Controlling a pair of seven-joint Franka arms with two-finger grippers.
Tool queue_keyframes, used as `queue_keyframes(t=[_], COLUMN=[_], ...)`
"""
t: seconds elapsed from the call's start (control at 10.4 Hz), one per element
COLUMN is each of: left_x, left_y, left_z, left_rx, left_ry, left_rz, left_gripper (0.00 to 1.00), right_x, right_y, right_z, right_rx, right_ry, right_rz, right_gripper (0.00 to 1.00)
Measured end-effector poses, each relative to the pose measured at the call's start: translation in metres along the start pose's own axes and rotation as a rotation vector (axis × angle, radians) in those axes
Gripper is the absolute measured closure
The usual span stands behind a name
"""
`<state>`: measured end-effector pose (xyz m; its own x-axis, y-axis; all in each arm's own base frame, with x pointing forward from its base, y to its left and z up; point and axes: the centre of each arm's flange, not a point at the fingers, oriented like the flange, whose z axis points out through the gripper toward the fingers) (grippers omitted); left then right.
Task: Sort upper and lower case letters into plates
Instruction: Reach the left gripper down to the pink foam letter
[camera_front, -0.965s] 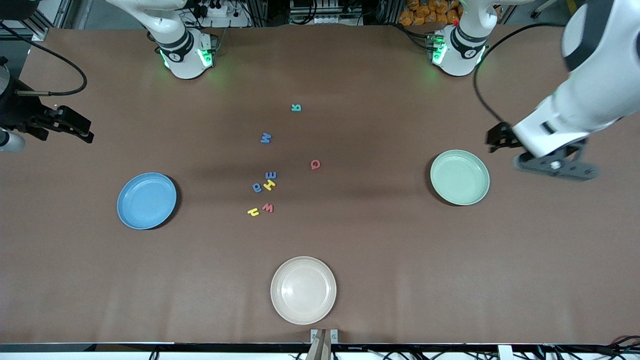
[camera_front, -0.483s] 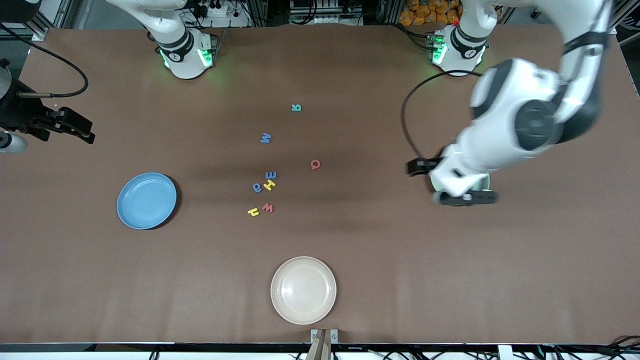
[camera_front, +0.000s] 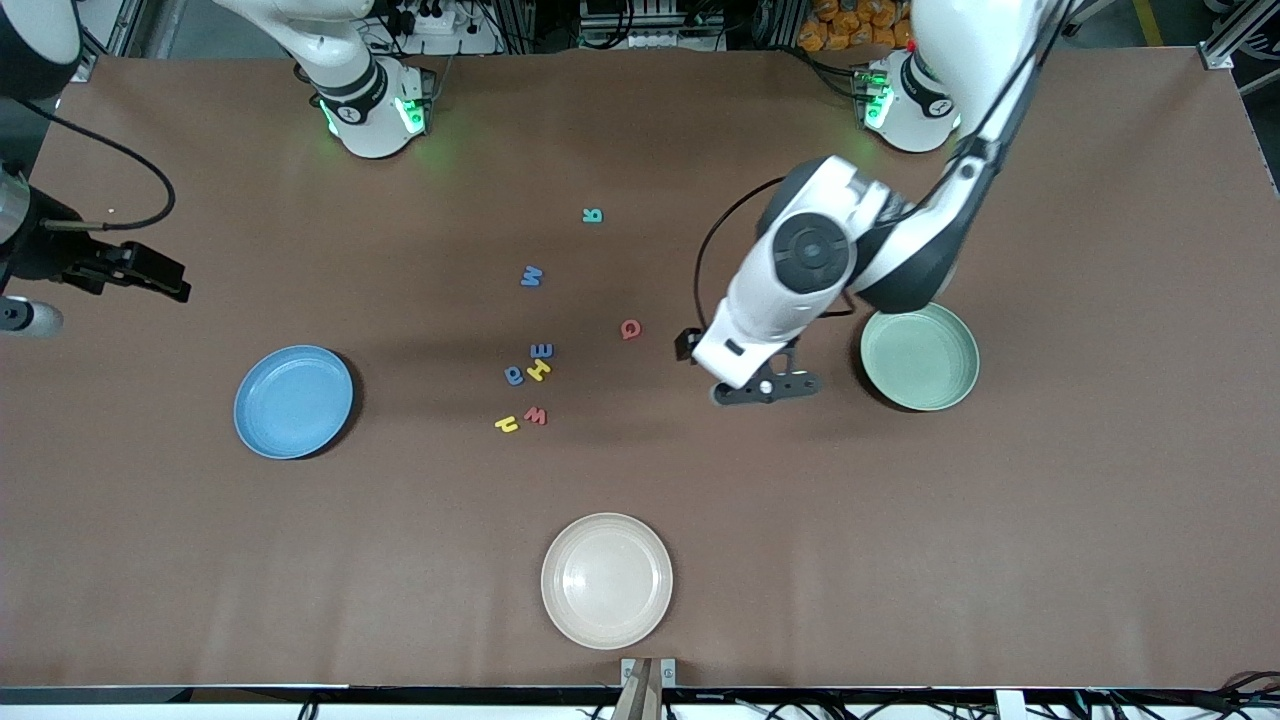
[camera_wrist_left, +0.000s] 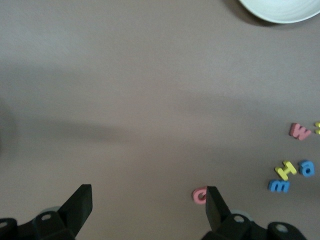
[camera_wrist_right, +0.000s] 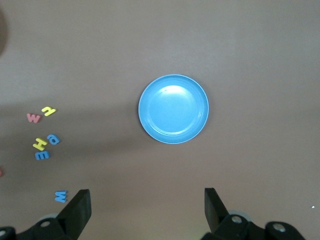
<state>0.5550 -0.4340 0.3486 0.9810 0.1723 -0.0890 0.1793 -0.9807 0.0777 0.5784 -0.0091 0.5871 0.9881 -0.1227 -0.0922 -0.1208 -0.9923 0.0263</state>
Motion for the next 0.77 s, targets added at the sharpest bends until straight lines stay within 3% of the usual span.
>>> queue_keyframes(t=[0.19,0.39,0.77], left_x=[-0.031,-0.058,-0.096], left_y=[0.034,0.059,0.079], left_z=[0.053,0.092,0.152], left_rx=[0.039,0.032,0.067], left_ry=[0.026,0.031,0.030], left_rz=[-0.068,-0.139,-0.172], left_gripper=[0.00,0.00,0.00], right_x=[0.015,0.035,0.062], right_y=[0.015,0.030,0.044], right_z=[0.026,0.058,0.105], right_rx=[0.004,0.012,0.026], right_ry=[-0.036,-0.067,-0.089], right_rz=[0.022,0.045,0.068], right_gripper=[0.00,0.00,0.00])
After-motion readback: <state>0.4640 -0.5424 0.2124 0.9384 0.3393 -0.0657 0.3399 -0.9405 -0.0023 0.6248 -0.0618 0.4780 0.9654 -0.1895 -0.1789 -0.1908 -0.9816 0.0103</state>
